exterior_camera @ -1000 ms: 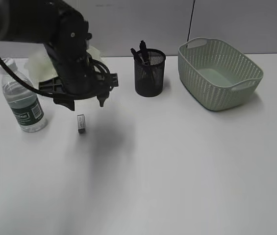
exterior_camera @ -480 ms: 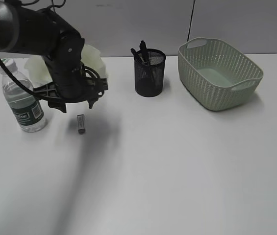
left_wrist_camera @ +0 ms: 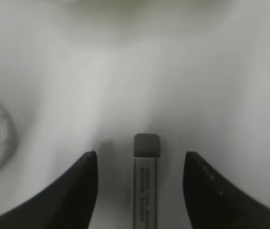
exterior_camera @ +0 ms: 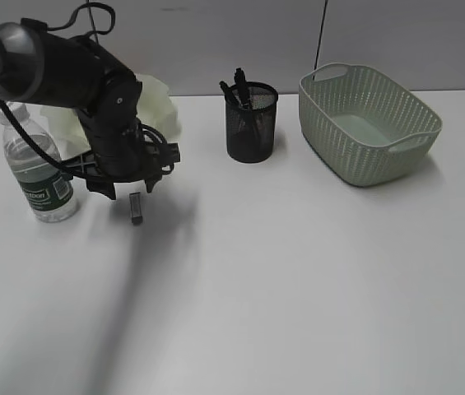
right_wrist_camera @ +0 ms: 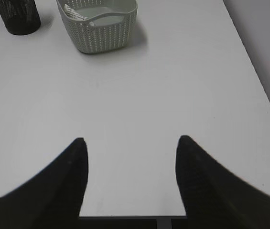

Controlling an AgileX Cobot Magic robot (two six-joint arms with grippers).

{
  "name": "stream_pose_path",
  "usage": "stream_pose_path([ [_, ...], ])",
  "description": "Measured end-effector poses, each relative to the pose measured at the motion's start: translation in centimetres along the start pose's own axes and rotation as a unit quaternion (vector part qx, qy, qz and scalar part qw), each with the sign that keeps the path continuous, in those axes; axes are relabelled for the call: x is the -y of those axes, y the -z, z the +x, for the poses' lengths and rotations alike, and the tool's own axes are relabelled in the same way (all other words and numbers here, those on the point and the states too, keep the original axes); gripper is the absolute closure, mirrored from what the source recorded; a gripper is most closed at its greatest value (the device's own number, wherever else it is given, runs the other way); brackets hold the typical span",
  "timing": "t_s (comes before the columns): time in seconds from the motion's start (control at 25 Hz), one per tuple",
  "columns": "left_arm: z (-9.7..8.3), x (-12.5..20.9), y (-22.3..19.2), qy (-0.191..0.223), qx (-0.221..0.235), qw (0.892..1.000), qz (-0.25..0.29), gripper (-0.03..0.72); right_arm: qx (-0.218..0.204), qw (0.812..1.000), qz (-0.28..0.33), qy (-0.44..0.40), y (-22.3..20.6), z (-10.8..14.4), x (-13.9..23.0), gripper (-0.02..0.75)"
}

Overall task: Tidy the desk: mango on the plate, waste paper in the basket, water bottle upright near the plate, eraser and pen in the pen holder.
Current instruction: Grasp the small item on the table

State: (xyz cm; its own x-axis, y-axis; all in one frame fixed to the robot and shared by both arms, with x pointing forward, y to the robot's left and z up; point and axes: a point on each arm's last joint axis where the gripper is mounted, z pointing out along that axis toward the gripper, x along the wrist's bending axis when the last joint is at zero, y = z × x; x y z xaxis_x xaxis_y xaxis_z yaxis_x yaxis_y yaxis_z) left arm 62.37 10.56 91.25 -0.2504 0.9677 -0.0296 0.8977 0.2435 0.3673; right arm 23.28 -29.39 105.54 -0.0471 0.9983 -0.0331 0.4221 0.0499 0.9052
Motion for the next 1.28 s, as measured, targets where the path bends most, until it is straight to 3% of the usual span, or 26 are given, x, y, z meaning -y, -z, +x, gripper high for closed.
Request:
stream_pose_path([
  [1.28, 0.1, 0.2, -1.6, 0.004, 0.000, 1.000, 0.007, 0.284, 0.000, 1.000, 0.000, 0.000, 0.0, 0.0, 0.0, 0.272],
])
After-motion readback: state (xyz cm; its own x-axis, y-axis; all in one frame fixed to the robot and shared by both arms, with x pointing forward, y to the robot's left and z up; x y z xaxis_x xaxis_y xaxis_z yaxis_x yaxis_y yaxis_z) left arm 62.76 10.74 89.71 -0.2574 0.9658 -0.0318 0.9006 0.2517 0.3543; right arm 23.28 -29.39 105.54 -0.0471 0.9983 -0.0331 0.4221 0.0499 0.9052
